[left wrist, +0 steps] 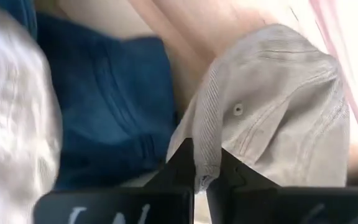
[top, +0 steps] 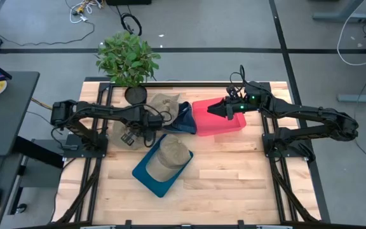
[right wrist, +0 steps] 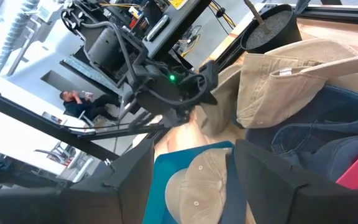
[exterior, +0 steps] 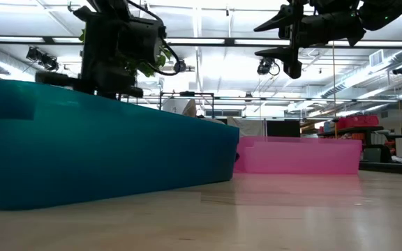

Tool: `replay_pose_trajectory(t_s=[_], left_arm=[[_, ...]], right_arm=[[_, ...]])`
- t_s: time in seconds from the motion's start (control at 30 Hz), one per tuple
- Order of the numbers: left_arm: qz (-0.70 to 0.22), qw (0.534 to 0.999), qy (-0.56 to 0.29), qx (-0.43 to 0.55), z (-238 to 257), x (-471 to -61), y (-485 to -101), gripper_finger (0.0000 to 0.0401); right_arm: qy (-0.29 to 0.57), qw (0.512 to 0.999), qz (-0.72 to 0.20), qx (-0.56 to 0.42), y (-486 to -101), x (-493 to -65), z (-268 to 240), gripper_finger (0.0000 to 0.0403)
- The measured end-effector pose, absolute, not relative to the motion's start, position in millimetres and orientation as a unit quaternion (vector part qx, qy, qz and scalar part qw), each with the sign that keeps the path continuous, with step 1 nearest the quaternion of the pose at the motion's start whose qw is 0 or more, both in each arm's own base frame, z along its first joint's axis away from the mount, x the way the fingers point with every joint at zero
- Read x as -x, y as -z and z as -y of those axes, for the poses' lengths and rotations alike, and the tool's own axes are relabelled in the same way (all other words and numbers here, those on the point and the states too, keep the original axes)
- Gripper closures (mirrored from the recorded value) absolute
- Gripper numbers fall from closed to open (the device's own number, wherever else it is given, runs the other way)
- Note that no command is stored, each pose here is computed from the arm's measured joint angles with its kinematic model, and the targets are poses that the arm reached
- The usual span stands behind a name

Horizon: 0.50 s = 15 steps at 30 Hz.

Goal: Pick & Place hat
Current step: Put the left brown cap into the blue bin

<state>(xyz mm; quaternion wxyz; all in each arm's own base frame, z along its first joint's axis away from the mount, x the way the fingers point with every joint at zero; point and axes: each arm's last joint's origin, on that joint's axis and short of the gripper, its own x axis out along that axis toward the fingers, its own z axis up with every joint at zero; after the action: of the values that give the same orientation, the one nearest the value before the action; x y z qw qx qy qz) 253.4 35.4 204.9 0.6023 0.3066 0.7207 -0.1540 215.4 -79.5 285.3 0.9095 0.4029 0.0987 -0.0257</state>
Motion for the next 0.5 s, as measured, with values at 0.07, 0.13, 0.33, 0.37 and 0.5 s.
replay_pose_trajectory(t_s=[0.07, 0.13, 0.33, 0.37, 0.5], left_arm=[[-0.723, 0.601, 0.151, -0.304, -35.1, -249.5, -213.7, 0.0389], [-0.721, 0.61, 0.138, -0.298, -35.0, -247.5, -227.3, 0.039], [-0.682, 0.665, 0.088, -0.292, -34.6, -247.2, -282.7, 0.039], [-0.67, 0.678, 0.078, -0.292, -34.7, -247.9, -293.5, 0.039], [-0.621, 0.726, 0.044, -0.292, -36.0, -246.0, -336.5, 0.039]], right_arm=[[0.026, 0.909, -0.099, -0.404, -285.3, -215.4, 79.5, 0.0176], [0.026, 0.909, -0.099, -0.404, -285.3, -215.4, 79.5, 0.0176], [0.025, 0.909, -0.098, -0.404, -285.5, -215.5, 79.4, 0.0176], [0.025, 0.909, -0.098, -0.404, -285.5, -215.5, 79.4, 0.0176], [0.021, 0.909, -0.097, -0.404, -285.9, -215.5, 79.2, 0.0176]])
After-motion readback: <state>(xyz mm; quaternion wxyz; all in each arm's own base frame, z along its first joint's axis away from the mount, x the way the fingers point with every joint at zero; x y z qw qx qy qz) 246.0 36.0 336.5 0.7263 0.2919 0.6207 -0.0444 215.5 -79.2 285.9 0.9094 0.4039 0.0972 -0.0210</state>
